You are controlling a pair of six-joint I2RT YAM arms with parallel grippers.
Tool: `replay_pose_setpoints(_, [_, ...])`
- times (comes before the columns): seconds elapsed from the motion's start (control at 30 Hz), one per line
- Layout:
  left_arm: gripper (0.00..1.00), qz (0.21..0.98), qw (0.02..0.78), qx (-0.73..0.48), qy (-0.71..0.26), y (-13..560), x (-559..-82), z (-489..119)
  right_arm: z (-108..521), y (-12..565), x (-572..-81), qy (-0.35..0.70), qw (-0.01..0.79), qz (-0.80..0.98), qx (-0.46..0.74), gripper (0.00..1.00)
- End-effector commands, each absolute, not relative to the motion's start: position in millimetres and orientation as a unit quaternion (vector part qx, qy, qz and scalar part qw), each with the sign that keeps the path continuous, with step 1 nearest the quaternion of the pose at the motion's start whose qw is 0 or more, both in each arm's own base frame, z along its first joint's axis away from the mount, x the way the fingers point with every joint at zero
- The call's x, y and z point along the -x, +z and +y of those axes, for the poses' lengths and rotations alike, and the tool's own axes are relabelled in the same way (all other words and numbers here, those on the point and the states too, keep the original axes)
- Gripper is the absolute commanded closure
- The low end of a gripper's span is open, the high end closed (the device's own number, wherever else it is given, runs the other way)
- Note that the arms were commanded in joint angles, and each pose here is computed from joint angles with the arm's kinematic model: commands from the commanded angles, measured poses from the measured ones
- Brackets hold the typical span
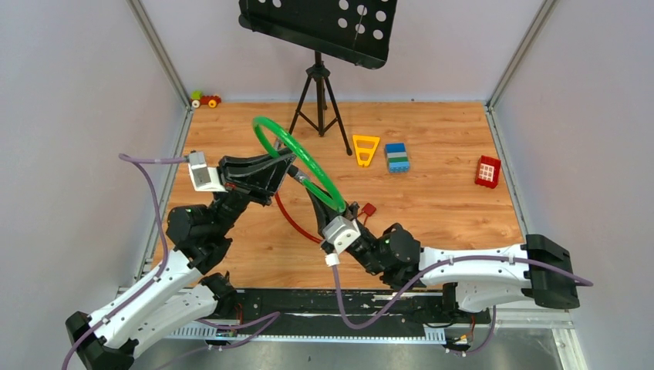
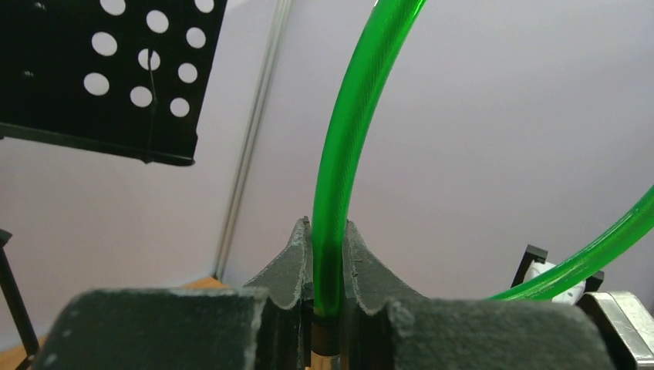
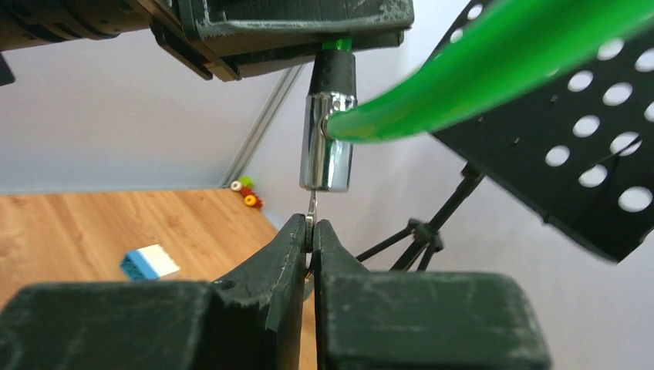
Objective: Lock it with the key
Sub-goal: Lock the lock, then place the key at the center of the board, then place the lock at the center of the board.
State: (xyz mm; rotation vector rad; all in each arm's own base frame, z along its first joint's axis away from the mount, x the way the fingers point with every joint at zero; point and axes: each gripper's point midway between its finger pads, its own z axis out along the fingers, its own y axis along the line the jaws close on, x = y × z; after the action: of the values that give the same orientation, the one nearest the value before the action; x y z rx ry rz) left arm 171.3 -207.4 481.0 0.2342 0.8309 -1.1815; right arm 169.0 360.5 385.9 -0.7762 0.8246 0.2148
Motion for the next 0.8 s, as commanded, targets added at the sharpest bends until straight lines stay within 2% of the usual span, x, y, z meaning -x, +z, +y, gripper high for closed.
replay_pose_setpoints(0.0, [1.0,0.31,0.784,-0.076,-0.532,521,-155,-177,343,345,-173,0.153,0.812,0.459,0.327,1.0])
replay_pose_setpoints(0.27, [1.0,0.305,0.786,-0.072,-0.534,524,-155,-176,341,271,-174,0.181,0.765,0.525,0.325,1.0])
replay_pose_setpoints(0.43, [1.0,0.33,0.789,-0.06,-0.515,514,-164,-173,325,255,-178,0.193,0.744,0.57,0.291,1.0])
replay_pose_setpoints(0.57, [1.0,0.424,0.766,-0.072,-0.479,478,-190,-189,305,229,-197,0.212,0.667,0.681,0.216,1.0])
replay_pose_setpoints(0.77, [1.0,0.548,0.731,-0.01,-0.407,408,-234,-187,259,176,-231,0.219,0.545,0.801,0.117,1.0])
